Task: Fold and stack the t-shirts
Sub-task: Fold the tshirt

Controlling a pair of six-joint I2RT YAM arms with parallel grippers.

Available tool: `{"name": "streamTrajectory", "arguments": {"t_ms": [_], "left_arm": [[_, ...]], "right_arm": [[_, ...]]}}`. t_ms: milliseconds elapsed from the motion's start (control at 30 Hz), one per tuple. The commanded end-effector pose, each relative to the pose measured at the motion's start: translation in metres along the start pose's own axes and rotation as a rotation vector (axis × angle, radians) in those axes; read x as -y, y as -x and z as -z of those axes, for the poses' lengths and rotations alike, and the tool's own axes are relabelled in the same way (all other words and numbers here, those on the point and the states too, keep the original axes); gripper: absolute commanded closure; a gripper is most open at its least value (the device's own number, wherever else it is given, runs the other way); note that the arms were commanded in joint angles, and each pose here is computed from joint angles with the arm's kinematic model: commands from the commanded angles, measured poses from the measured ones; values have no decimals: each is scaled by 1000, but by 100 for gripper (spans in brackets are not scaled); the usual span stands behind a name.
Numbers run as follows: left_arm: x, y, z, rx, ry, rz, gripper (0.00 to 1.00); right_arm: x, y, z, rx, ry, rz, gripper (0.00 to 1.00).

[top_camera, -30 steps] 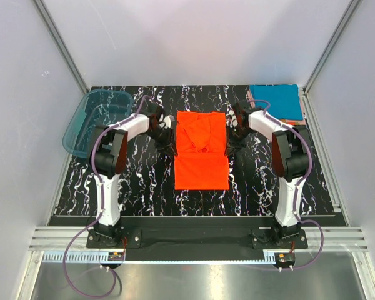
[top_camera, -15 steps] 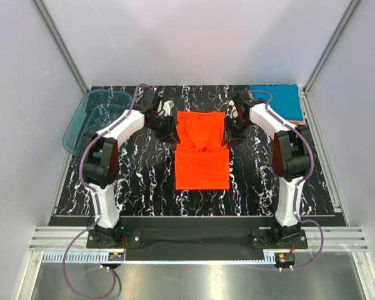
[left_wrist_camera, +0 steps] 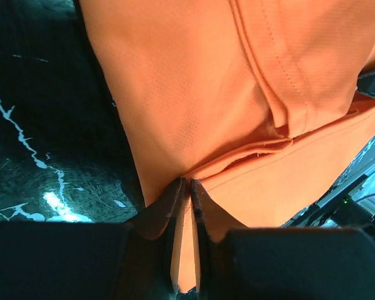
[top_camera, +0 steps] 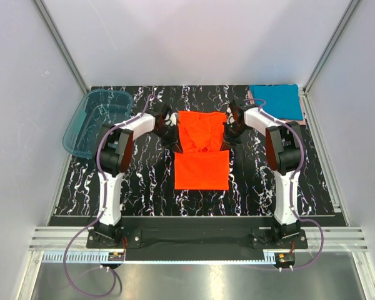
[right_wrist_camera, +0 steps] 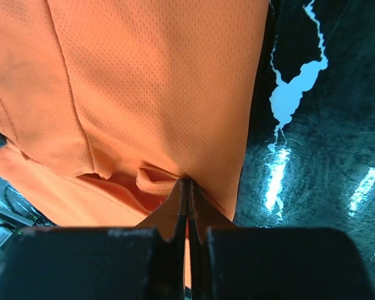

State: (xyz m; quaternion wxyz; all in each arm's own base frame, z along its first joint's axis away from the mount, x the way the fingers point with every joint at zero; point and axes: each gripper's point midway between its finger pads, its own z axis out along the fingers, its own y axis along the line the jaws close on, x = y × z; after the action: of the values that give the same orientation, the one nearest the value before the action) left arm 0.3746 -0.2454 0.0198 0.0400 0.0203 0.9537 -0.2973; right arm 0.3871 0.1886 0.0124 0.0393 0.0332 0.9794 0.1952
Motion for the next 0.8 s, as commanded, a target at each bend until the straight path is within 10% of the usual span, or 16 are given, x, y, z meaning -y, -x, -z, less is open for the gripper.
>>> {"name": "streamTrajectory", "arguments": {"t_ms": [0,300,767], "left_arm": [[-23,1,3,26,130,-40,84],[23,20,51,153,44,-101,76],[-28,8,9,58,165,-78,67]], "right_arm": [[16,7,6,42,-108,44,100],[-34,23,63,147,42,44,100],[20,2,2,31,-115,51,100]]}}
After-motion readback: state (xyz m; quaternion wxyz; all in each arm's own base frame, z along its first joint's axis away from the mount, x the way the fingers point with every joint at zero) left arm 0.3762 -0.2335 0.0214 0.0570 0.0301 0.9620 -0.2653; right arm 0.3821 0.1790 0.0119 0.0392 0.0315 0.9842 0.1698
